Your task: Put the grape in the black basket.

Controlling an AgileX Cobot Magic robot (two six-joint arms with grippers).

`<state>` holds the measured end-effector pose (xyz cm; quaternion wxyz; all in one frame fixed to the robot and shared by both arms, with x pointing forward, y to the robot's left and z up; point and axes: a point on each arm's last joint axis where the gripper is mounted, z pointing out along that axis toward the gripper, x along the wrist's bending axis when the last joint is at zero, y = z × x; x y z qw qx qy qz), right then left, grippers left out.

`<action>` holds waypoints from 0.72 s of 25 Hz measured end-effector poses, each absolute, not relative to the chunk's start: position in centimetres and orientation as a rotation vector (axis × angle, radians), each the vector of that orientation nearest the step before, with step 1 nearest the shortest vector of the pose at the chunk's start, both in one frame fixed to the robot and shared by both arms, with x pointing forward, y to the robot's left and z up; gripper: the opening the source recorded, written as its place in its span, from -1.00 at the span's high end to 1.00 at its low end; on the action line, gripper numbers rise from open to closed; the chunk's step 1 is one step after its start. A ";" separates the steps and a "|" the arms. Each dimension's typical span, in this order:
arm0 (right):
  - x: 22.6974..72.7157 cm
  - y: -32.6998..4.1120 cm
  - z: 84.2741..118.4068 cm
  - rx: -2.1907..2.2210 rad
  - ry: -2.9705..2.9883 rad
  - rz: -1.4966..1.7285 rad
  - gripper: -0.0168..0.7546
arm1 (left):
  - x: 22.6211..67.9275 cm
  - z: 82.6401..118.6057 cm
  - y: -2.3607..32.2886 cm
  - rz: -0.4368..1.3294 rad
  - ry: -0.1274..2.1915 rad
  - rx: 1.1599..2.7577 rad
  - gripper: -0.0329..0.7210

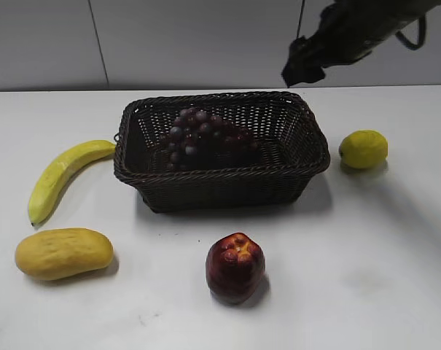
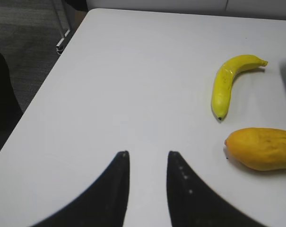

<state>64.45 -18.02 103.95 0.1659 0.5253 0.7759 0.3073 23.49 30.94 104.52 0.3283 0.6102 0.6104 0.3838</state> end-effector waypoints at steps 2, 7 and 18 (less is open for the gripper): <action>64.6 -20.1 104.2 1.634 2.188 0.838 -0.55 | 23.5 104.5 30.9 1.005 1.598 1.597 0.34; 64.2 -24.4 103.9 1.839 2.201 0.690 -0.55 | 23.5 104.5 30.9 1.005 1.598 1.597 0.34; 61.9 -29.3 103.1 2.181 2.258 0.410 -0.55 | 23.5 104.5 30.9 1.005 1.598 1.597 0.34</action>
